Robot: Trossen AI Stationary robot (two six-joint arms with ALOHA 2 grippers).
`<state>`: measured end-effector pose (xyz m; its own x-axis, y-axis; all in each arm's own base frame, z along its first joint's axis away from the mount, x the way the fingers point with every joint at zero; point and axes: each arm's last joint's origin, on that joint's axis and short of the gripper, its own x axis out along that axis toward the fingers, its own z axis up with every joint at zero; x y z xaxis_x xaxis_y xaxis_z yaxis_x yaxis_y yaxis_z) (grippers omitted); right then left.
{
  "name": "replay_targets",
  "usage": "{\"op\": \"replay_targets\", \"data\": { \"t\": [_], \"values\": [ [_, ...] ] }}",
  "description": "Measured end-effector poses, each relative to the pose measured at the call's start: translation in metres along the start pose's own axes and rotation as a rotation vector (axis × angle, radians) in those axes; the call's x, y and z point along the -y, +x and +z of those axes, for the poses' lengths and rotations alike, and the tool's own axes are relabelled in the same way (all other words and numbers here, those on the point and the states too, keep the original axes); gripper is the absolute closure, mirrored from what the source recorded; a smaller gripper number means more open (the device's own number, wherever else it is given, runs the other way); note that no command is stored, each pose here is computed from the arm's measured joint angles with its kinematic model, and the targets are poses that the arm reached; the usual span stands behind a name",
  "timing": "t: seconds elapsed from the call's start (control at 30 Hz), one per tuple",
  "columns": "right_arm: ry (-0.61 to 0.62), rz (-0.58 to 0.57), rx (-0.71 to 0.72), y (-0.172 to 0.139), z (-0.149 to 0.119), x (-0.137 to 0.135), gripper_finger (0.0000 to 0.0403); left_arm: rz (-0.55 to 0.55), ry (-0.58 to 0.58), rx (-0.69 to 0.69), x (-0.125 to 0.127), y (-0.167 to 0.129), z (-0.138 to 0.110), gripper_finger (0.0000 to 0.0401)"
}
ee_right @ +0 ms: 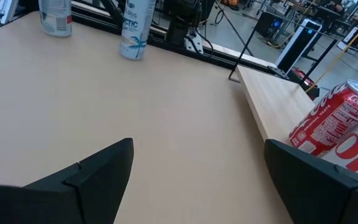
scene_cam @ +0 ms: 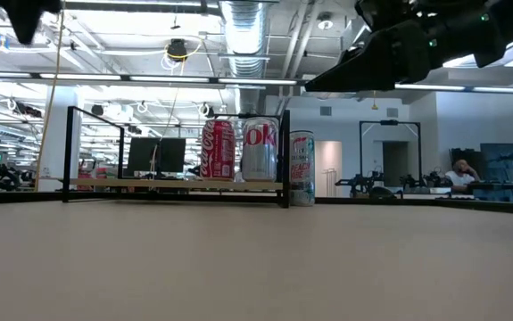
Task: Place canned beverage on shelf
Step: Put the left white and blue soda can on the shelf
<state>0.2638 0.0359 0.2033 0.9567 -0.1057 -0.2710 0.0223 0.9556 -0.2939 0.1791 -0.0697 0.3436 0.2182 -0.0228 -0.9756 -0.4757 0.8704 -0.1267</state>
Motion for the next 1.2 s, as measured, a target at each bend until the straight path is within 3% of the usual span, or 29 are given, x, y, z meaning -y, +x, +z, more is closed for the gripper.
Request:
{"op": "replay_targets", "data": {
  "t": [0.2,0.4,0.57,0.73,1.2],
  "values": [
    [-0.005,0.012,-0.012,-0.001,-0.001,-0.002,0.0019,-0.057,-0.226,0.111,-0.022,-0.027,-0.034,0.0058],
    [0.0,0.017,-0.013,-0.001,-0.001,-0.004,0.0019,-0.033,-0.467,0.061,-0.038,-0.004,-0.056,0.0058],
    [0.003,0.014,-0.001,-0.001,0.0,-0.004,0.0019,-0.042,-0.482,-0.054,-0.038,0.017,-0.062,0.0058],
    [0.005,0.012,0.005,-0.001,0.001,-0.003,0.0019,-0.116,-0.46,-0.032,-0.034,0.021,-0.06,0.0058],
    [0.001,0.014,-0.005,-0.001,0.0,-0.003,0.0019,-0.111,-0.511,-0.037,-0.028,0.025,-0.058,0.0058]
  ]
}}
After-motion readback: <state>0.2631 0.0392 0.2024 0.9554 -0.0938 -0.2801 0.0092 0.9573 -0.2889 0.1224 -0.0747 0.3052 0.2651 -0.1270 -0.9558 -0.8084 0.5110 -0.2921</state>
